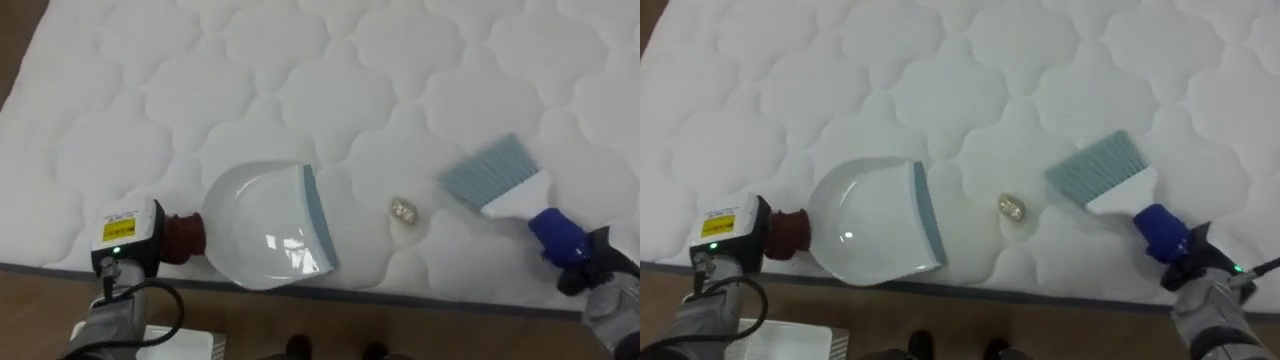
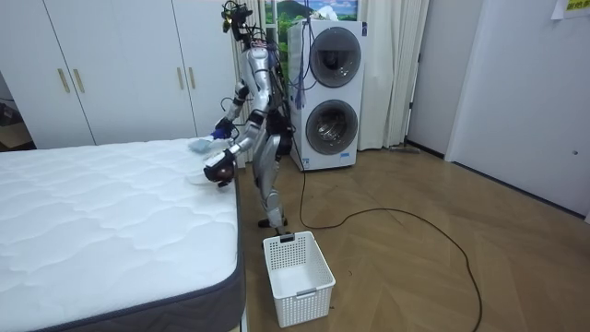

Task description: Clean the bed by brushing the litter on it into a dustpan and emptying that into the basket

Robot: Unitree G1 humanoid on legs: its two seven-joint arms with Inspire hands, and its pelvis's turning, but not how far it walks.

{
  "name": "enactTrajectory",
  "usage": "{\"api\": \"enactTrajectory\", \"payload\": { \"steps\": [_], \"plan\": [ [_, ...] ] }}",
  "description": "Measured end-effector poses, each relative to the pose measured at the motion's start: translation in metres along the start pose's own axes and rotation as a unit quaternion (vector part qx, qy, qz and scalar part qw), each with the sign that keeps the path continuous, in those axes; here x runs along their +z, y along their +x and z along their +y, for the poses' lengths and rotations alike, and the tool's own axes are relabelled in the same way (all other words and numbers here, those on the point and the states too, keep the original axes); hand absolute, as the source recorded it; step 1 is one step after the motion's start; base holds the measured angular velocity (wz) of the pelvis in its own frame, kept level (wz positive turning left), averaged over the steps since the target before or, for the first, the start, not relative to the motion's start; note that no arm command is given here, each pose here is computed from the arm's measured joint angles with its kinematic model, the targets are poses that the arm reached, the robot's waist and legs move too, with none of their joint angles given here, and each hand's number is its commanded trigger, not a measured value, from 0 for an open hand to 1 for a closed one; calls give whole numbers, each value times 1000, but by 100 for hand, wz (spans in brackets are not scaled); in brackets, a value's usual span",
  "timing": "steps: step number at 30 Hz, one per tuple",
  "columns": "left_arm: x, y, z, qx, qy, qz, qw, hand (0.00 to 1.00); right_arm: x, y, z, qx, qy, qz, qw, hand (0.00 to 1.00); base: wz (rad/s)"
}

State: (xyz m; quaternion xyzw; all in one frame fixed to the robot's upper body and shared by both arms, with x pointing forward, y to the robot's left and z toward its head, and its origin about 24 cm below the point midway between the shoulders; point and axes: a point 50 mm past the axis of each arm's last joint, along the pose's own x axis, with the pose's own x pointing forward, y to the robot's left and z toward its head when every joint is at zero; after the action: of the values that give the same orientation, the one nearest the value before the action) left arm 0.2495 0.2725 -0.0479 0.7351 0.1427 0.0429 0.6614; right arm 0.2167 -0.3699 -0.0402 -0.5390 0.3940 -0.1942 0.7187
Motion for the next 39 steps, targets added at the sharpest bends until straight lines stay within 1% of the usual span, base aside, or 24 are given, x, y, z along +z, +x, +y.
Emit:
{"api": "enactTrajectory", "payload": {
  "steps": [1, 3, 6, 8, 11, 13, 14, 17, 19, 20, 21, 25, 27, 29, 31, 34, 39],
  "plan": [
    [-1, 1, 1, 2, 3, 2, 1000, 100, -5, 2, -6, -8, -18, 3, 1000, 100, -14],
    [-4, 2, 3, 9, 13, 6, 1000, 100, -17, 8, -27, -36, -83, 7, 996, 100, -19],
    [-8, 6, 9, 19, 28, 3, 999, 100, -19, 11, -39, -54, -148, -10, 987, 100, -10],
    [-7, 8, 14, 28, 35, -6, 999, 100, -15, 12, -41, -59, -177, -25, 982, 100, -8],
    [-6, 13, 19, 38, 44, -13, 998, 100, 0, 14, -46, -68, -241, -66, 966, 100, -8],
    [-6, 13, 20, 40, 47, -14, 998, 100, 17, 16, -57, -91, -283, -95, 950, 100, -5],
    [-6, 14, 21, 40, 46, -14, 998, 100, 21, 17, -61, -98, -292, -102, 946, 100, -8],
    [-4, 16, 23, 45, 49, -19, 998, 100, 35, 17, -77, -139, -357, -142, 913, 100, -8],
    [-4, 17, 25, 47, 53, -22, 997, 100, 55, 16, -88, -169, -414, -174, 878, 100, -12],
    [-5, 17, 26, 47, 57, -23, 997, 100, 61, 16, -90, -177, -426, -184, 868, 100, -11],
    [-7, 19, 28, 50, 61, -23, 997, 100, 72, 14, -92, -191, -449, -204, 849, 100, -5],
    [-8, 25, 36, 54, 61, -25, 996, 100, 93, 7, -98, -229, -492, -243, 804, 100, 0],
    [-8, 26, 37, 53, 61, -27, 996, 100, 99, 5, -99, -240, -501, -255, 792, 100, 0],
    [-7, 26, 38, 53, 60, -29, 996, 100, 106, 2, -100, -246, -500, -263, 787, 100, 0],
    [-7, 26, 38, 50, 57, -32, 997, 100, 117, -4, -100, -257, -509, -282, 772, 100, 0],
    [-5, 27, 40, 47, 54, -39, 997, 100, 126, -8, -100, -262, -513, -292, 764, 100, 0],
    [-5, 27, 38, 24, 51, -38, 998, 100, 128, -9, -93, -237, -528, -291, 762, 100, 9]
  ]
}}
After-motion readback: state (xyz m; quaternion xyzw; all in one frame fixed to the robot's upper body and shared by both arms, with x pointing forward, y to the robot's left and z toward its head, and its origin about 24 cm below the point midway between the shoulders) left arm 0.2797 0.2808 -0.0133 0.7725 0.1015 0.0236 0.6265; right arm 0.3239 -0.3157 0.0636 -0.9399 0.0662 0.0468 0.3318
